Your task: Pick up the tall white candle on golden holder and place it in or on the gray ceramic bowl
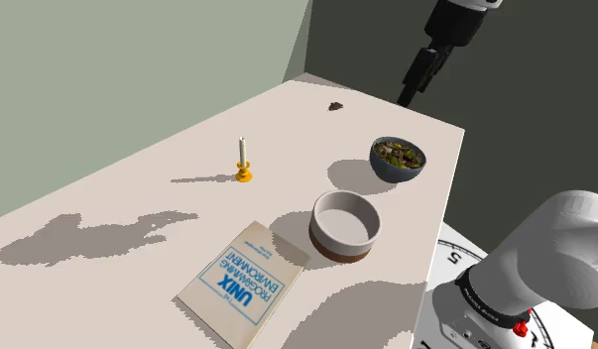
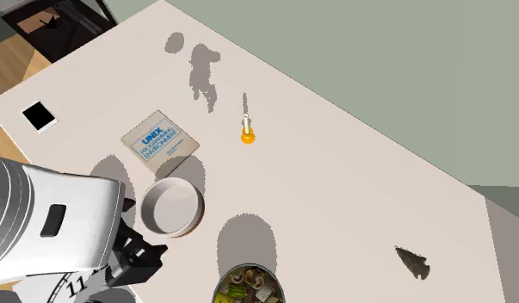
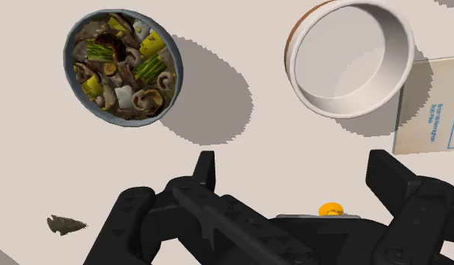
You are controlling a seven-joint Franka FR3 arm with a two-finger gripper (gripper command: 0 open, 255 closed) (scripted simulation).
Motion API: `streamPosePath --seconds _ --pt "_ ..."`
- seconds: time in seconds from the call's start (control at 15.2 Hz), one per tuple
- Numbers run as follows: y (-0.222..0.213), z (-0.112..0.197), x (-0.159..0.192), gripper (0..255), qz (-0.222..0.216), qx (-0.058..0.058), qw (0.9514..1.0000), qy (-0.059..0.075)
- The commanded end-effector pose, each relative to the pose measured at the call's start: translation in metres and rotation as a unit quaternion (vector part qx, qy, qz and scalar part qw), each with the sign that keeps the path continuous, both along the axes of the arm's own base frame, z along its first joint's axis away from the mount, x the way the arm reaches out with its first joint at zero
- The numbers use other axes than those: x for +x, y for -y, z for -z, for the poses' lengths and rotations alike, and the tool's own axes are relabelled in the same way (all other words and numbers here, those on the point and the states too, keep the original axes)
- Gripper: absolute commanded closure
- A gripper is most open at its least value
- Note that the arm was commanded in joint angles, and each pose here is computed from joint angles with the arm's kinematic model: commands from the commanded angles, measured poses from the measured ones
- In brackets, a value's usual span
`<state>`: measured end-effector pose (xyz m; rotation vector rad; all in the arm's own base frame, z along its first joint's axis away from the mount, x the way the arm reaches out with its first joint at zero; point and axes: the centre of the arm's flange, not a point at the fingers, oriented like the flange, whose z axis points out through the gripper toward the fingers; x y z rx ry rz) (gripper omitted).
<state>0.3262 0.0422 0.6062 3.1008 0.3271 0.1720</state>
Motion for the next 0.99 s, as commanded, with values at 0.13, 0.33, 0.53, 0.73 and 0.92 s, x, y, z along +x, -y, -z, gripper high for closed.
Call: streamPosePath --seconds 0.13,0.33,0.53,0.73,0.92 --pt "-0.009 0.011 0.023 0 -0.015 -0.001 0.9999 -0.004" --pt "-0.024 0.027 0.058 0 -0.038 -0.002 0.9992 -0.009" --pt "-0.041 0.043 0.091 0 -0.061 -0.003 0.9981 -0.014" --pt "-0.059 0.060 0.123 0 -0.083 -0.005 0.9963 -0.020" --pt "-0.079 0.078 0.155 0 -0.106 -0.006 0.9940 -0.025"
